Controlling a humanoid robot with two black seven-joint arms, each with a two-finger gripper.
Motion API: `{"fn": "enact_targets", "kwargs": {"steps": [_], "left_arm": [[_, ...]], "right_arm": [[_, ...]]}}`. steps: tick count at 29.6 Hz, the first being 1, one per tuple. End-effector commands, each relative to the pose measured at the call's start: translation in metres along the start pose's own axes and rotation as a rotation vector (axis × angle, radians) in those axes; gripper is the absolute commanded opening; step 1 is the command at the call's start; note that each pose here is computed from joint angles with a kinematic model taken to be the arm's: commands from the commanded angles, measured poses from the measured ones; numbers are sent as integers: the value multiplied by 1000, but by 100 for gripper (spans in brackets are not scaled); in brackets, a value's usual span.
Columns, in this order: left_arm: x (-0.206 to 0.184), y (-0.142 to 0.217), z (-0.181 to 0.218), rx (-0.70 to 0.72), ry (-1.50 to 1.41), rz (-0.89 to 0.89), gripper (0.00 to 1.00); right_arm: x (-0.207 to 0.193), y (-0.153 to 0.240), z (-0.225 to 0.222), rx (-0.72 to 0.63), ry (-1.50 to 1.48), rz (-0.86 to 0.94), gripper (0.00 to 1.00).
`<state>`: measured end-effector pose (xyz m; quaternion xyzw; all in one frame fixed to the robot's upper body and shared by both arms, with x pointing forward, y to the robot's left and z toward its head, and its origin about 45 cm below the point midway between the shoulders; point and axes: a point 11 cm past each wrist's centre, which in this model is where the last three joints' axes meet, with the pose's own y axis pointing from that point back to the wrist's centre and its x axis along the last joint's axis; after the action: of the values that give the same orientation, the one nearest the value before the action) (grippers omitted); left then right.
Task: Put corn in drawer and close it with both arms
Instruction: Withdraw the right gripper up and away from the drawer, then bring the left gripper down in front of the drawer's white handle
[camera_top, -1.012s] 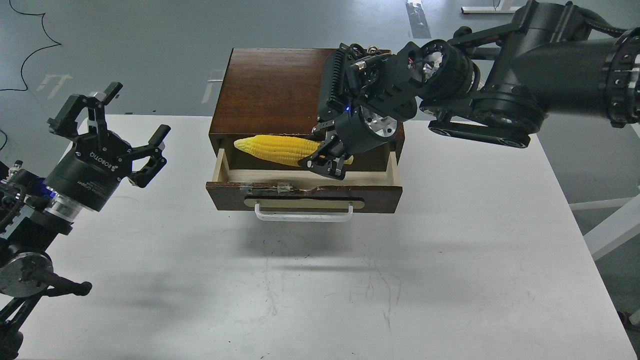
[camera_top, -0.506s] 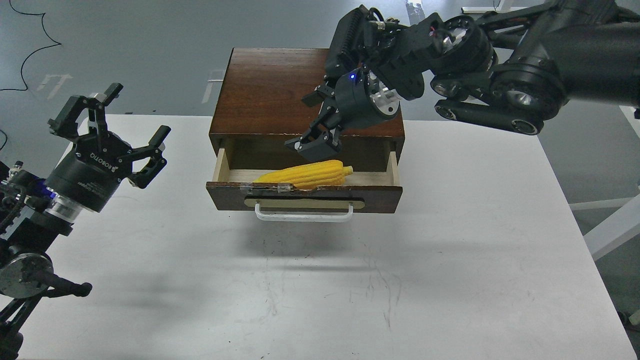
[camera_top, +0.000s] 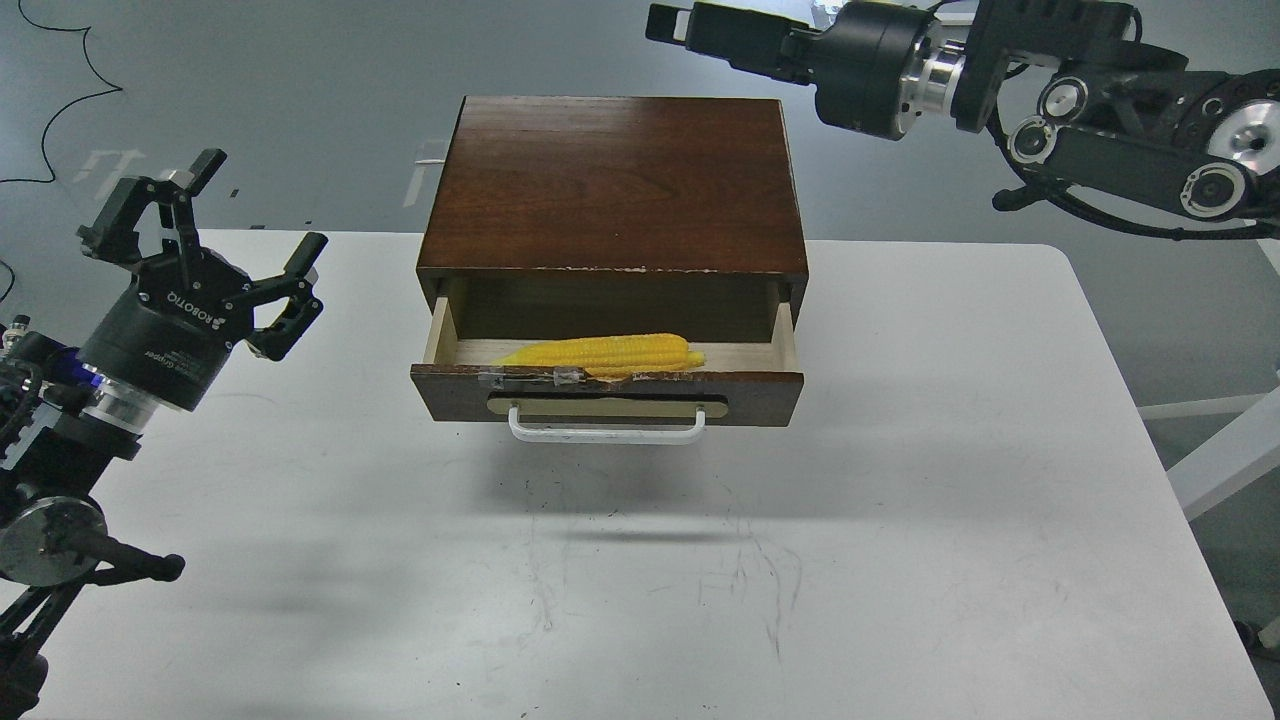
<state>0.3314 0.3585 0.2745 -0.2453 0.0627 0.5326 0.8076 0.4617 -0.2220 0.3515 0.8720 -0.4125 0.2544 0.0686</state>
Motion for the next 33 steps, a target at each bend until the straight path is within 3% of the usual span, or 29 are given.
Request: {"fn": "enact_targets", "kwargs": {"steps": [1,5,12,20,24,26,28,31,33], "left_arm": [[-7,-14,19,-69,-44,-47,100],[-23,-32,36,-66,-165,-161,100],[-99,-66,49,-64,-474,-535,100],[-201,-67,-1,-62,-834,-944,98],[-232,-56,-25,-63,-874,-1071,95],[-246,-51,-40,-61,-854,-1114,80],[-262,-41,-57,-48,-798,-1166,38],[-272,-30,-73,-22,-767,-1213,0],[-278,-18,-91,9,-765,-1255,0]], "right_arm": [[4,50,54,-41,-212,191,98],[-1,83,89,-81,-389,321,100],[-5,123,131,-153,-642,507,100],[-15,153,163,-225,-754,604,100],[-18,155,165,-235,-756,603,100],[-18,156,166,-238,-756,602,100],[-19,156,166,-239,-755,600,100],[-19,156,166,-239,-755,600,100],[-19,156,167,-241,-755,600,100]]}}
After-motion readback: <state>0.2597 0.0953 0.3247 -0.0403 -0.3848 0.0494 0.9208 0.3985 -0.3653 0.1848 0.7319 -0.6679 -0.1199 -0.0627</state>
